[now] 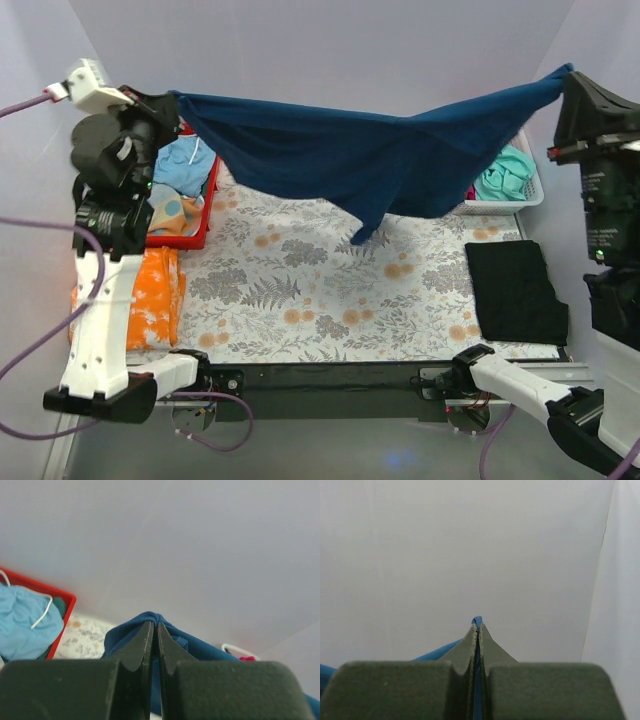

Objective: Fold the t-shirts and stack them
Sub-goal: Flatten out the tshirt

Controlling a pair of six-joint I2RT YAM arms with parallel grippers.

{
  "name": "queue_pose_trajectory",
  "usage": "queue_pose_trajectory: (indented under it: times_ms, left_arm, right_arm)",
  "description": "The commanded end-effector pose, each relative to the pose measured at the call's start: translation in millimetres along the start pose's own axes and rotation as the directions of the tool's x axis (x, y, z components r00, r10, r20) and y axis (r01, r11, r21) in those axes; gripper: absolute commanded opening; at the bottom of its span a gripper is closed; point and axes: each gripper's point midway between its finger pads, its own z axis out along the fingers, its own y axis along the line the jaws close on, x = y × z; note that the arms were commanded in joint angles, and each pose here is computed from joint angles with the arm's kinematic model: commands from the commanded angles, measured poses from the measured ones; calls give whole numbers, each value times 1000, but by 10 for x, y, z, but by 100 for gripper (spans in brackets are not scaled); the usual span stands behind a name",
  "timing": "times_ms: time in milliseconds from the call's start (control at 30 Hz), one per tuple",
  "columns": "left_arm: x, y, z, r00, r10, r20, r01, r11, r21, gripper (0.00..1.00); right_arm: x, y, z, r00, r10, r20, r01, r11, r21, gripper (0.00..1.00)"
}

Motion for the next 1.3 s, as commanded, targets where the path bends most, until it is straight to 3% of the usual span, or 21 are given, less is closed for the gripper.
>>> queue_pose_trajectory:
  times_ms: [0, 167, 333, 533, 600, 633, 700, 733, 933, 1167, 1233, 1267]
  left_arm:
    - [-593, -186, -469, 991, 11, 130, -19, 998, 59, 0]
    - [-831, -300, -541, 984, 2, 178, -17, 996, 83, 0]
    - [-588, -210, -146, 989, 4, 145, -11, 999, 42, 0]
    - [204, 162, 594, 999, -7, 47, 10, 998, -68, 0]
    - [448, 264, 825, 1000, -3, 11, 4, 995, -96, 0]
    - [431, 238, 906, 1000, -7, 29, 10, 996, -89, 0]
    - [649, 309, 1192, 1000, -3, 6, 3, 994, -106, 0]
    - [509, 225, 1271, 999, -7, 39, 11, 996, -90, 0]
    - [535, 68, 1901, 999, -26, 47, 28, 999, -34, 0]
    - [-378, -375, 1595, 970, -54, 237, 36, 996, 77, 0]
    - [-380, -386, 1511, 970, -52, 238, 31, 996, 89, 0]
    - [-330, -371, 1481, 973, -51, 224, 30, 995, 95, 0]
  right_arm:
    - [-339, -58, -106, 996, -11, 93, 12, 1000, -9, 1]
    - [-421, -61, -112, 994, -10, 109, 12, 1000, -13, 1]
    - [-137, 35, 184, 998, -24, 59, 25, 1000, -3, 1]
    - [982, 327, 860, 989, -87, -117, 87, 996, 0, 1]
    - [1137, 364, 1029, 987, -97, -125, 97, 995, -6, 1]
    - [1412, 345, 1194, 980, -111, -166, 112, 994, -3, 1]
    - [1382, 301, 1389, 986, -95, -139, 94, 995, -15, 1]
    - [1630, 179, 1559, 980, -104, -170, 105, 994, -3, 1]
    - [1462, -40, 1977, 993, -90, -80, 88, 996, -28, 1]
    - [766, -157, 1875, 989, -116, 90, 119, 992, -35, 1]
    - [585, -160, 1708, 986, -125, 111, 129, 991, -32, 1]
    - [884, -163, 1679, 991, -122, 47, 124, 991, -40, 1]
